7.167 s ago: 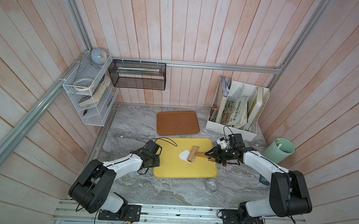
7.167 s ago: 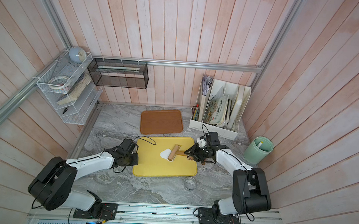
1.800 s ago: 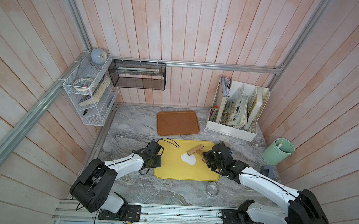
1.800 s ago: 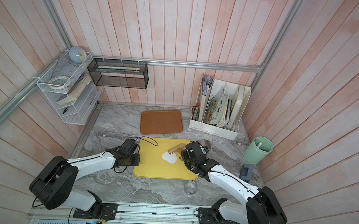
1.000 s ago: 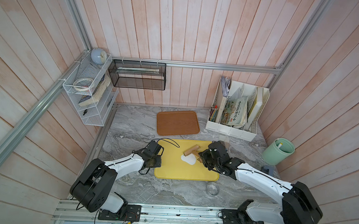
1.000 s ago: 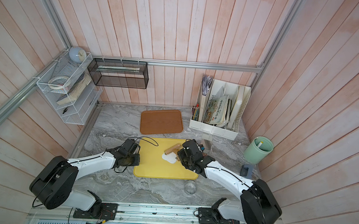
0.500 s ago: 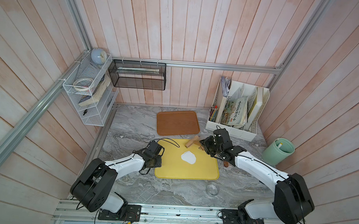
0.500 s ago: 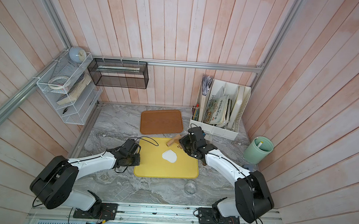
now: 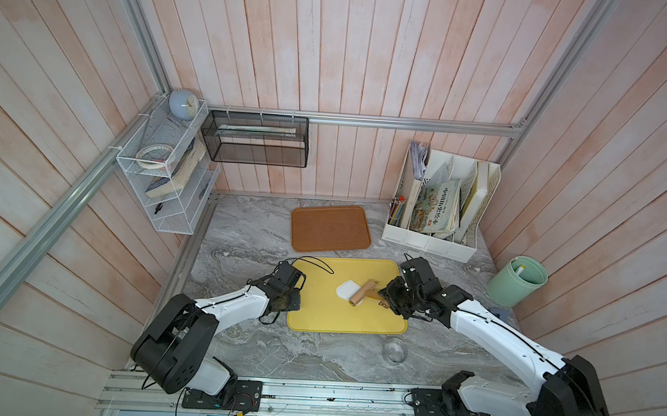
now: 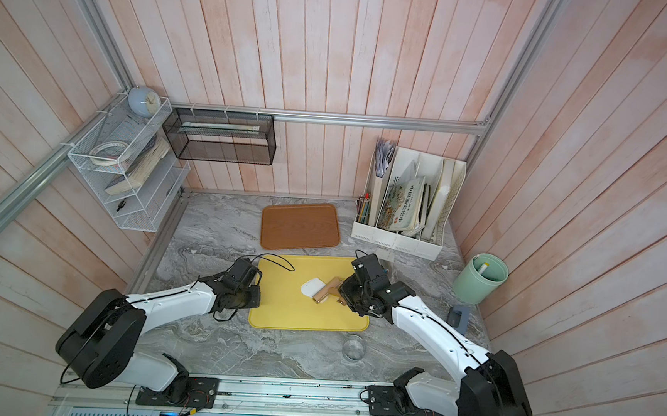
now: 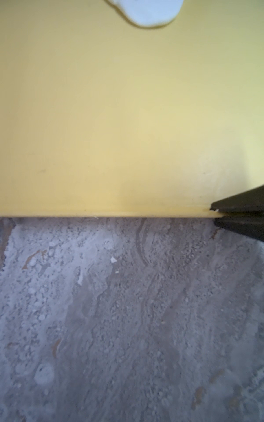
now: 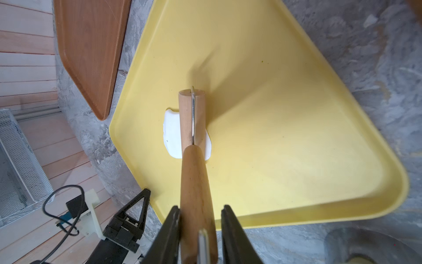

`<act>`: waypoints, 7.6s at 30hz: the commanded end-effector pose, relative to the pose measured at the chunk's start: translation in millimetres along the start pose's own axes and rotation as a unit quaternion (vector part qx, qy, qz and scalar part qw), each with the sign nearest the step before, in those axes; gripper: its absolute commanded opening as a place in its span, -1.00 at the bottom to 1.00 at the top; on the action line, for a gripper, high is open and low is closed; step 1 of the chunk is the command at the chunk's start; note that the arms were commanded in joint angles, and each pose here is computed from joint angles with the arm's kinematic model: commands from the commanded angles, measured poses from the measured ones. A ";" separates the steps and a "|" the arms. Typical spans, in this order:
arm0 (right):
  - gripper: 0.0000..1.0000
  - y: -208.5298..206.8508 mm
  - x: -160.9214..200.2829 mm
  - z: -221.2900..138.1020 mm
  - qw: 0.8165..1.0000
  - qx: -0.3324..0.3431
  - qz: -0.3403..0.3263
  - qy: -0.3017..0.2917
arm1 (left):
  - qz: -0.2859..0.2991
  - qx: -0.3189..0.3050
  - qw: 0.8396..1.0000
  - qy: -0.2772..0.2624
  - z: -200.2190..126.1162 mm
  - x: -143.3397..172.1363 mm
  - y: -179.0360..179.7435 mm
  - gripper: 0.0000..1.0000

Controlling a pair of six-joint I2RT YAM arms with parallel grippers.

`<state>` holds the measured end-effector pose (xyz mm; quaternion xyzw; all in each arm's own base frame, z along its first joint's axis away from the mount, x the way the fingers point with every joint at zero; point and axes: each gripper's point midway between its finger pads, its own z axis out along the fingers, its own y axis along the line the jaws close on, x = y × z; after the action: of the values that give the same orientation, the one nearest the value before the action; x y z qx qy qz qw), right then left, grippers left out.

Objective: Roll out the dumpling wrappers from the dough
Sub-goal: Flatten out the dough on the work surface.

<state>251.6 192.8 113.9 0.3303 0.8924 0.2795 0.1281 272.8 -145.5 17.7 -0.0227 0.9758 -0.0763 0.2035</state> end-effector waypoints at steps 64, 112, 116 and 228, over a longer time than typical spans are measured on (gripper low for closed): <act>-1.00 -126.0 9.0 40.6 0.980 0.195 0.027 0.017 | 0.017 -0.062 0.994 0.089 12.0 51.2 31.6 -1.00; -1.00 15.1 -11.8 51.9 1.000 0.002 -0.025 -0.001 | 0.031 -0.062 0.993 0.100 12.4 56.1 27.5 -1.00; -1.00 -58.0 -3.3 67.3 0.993 0.117 -0.015 0.007 | 0.031 -0.062 0.993 0.100 12.4 56.4 27.4 -1.00; -1.00 -27.4 -135.9 70.7 0.919 0.176 -0.315 0.160 | 0.053 -0.083 0.988 0.116 13.9 63.5 26.4 -1.00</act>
<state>355.4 205.2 98.8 -0.0446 0.9395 0.3396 -0.0085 276.5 -142.6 17.0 -0.0218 0.9770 -0.0280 0.2104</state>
